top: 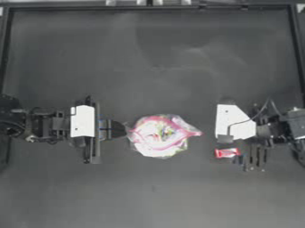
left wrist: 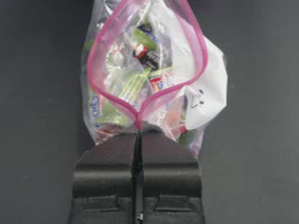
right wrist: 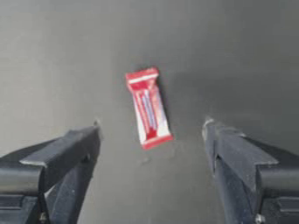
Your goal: Put candy in bag
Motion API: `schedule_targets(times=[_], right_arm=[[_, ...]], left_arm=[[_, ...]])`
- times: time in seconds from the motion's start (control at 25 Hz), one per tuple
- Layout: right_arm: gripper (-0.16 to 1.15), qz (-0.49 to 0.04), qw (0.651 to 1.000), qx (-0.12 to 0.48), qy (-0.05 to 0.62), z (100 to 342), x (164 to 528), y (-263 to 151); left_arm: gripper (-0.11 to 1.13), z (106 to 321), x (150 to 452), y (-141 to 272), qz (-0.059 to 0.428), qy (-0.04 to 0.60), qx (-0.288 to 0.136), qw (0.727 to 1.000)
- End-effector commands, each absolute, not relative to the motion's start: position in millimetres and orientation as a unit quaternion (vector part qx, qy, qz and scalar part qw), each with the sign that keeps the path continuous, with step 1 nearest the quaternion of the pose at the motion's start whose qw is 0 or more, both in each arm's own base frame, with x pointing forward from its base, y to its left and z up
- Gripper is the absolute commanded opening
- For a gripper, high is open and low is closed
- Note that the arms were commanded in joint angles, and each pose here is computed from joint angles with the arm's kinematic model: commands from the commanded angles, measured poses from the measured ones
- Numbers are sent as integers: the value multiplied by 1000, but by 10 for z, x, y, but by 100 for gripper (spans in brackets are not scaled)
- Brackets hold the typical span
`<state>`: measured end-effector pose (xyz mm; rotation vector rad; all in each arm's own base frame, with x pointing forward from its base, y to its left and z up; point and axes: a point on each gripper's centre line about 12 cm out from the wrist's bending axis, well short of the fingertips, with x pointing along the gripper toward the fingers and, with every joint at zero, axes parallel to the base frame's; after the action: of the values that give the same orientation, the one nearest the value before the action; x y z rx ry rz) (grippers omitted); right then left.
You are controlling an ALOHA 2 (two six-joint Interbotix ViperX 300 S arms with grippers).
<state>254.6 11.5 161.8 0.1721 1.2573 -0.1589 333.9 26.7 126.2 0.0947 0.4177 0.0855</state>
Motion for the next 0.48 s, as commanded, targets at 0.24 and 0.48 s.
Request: schedule_targets(times=[0.24,0.48], right_arm=[[98,-70,809,88,577,1462,2621,171],[97,-71,800,88,590,1328,2659,201]], left_arm=[[7,1383,3395,276,45,185,47,981],[7,1378,3385,270,44,187,46,980]])
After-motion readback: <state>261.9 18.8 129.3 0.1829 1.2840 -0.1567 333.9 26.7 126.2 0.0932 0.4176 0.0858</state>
